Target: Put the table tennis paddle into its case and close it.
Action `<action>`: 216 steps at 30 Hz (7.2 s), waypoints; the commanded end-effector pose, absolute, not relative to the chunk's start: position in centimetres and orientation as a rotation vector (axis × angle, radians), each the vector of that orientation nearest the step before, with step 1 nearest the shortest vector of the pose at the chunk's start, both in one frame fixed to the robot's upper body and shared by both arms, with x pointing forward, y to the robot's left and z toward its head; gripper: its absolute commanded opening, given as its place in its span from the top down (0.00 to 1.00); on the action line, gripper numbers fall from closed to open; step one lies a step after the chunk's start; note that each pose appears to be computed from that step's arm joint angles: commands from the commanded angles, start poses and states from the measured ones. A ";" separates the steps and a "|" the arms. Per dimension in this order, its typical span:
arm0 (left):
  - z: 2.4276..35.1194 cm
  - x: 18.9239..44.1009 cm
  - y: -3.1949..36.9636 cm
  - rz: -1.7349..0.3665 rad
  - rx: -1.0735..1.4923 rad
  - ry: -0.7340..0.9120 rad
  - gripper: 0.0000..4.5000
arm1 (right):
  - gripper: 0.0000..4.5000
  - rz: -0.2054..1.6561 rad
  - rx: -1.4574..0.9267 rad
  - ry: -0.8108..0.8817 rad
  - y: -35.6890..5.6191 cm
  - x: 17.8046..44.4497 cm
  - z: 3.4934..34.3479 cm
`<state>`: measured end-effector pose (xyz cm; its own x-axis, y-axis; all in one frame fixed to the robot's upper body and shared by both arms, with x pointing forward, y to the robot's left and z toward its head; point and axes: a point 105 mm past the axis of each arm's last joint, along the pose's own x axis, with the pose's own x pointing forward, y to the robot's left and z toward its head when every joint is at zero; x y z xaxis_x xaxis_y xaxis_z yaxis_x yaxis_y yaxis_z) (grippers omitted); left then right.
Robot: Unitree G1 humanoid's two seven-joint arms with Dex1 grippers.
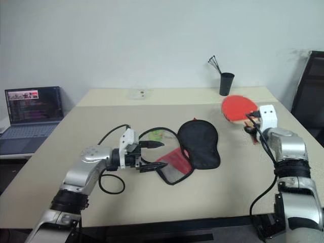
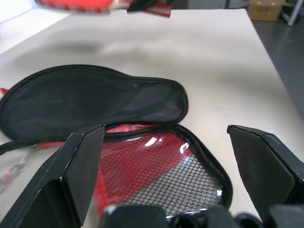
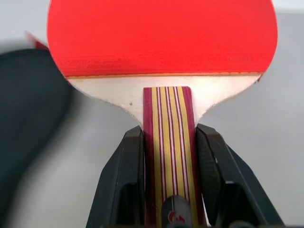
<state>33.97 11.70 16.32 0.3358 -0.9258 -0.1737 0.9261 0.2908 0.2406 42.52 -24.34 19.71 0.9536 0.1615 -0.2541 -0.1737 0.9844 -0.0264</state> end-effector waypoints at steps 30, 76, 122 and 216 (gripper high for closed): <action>19.0 34.3 11.6 -1.134 0.280 -0.120 0.00 | 0.75 0.258 0.112 0.357 -10.7 39.5 12.8; 10.2 36.2 20.6 -0.807 0.341 0.308 0.86 | 0.00 1.001 -0.170 -0.010 -8.9 29.9 22.5; 20.3 41.9 3.6 -1.103 0.193 -0.158 1.00 | 0.00 0.606 -0.190 0.189 -18.8 34.0 19.7; 17.1 25.9 16.5 -1.308 0.160 0.216 1.00 | 1.00 0.746 0.427 0.757 -4.6 26.6 8.3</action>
